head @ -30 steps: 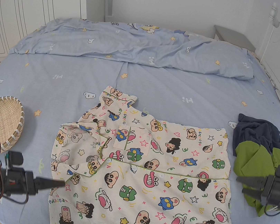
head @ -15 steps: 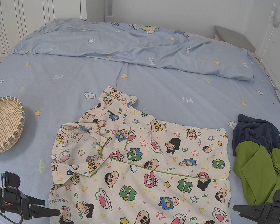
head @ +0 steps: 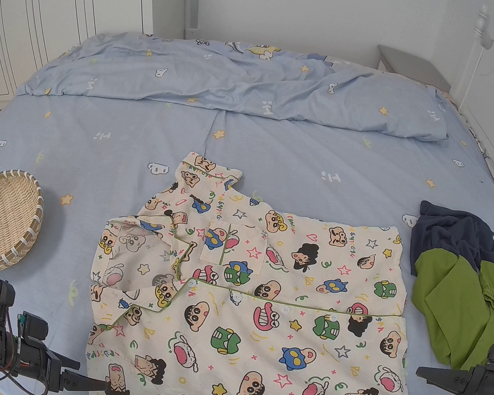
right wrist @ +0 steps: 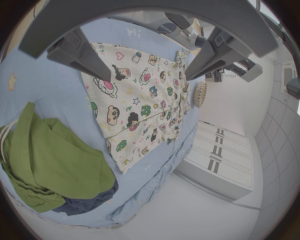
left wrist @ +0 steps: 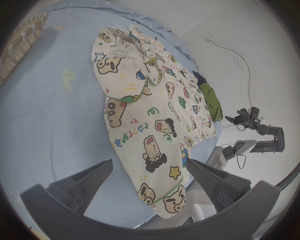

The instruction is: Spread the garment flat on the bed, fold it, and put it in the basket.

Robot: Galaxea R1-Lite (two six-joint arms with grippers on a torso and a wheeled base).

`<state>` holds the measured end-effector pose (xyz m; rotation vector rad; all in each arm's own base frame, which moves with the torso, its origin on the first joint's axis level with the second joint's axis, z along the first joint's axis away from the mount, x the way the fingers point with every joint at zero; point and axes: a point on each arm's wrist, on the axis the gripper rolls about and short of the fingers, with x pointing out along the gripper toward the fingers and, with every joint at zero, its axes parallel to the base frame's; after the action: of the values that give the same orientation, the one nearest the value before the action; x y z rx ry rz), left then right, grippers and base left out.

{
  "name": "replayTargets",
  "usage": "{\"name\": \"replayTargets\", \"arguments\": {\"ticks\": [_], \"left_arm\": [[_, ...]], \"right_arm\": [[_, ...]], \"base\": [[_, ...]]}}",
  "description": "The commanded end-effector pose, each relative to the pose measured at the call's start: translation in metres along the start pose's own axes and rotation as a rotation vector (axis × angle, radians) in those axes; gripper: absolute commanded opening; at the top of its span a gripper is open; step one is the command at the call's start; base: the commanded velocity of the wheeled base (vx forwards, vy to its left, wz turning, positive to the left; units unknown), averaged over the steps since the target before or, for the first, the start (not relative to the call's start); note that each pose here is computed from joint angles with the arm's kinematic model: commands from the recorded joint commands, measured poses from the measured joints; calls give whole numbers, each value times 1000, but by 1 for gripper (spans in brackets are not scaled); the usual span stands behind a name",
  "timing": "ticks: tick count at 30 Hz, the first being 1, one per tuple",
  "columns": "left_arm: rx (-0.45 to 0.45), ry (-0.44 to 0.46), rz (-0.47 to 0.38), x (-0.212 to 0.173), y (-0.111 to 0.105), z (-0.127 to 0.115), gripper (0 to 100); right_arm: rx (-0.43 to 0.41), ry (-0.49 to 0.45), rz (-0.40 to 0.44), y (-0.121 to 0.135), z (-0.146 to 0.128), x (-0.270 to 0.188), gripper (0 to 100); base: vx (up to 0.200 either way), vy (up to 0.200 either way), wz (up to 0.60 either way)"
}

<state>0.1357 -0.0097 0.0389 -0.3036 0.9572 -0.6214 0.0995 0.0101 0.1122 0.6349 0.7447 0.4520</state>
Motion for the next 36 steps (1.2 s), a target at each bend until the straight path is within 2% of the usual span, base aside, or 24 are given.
{"name": "replayTargets", "arguments": {"ticks": [1, 17, 18, 28, 36], "left_arm": [[-47, 62, -9, 7, 5, -7, 100], [-44, 62, -21, 20, 14, -3, 100], [-44, 64, -22, 20, 14, -3, 0], [-41, 66, -24, 21, 14, -3, 0], [-55, 40, -7, 16, 16, -2, 0]], "right_arm": [[-3, -1, 1, 0, -2, -1, 100], [-10, -16, 5, 1, -3, -3, 100], [-10, -16, 5, 1, -3, -3, 100], [-9, -17, 5, 1, -4, -4, 100], [28, 36, -25, -8, -14, 0, 100]], "base": [[0, 0, 0], [0, 0, 0], [0, 0, 0], [0, 0, 0], [0, 0, 0]]}}
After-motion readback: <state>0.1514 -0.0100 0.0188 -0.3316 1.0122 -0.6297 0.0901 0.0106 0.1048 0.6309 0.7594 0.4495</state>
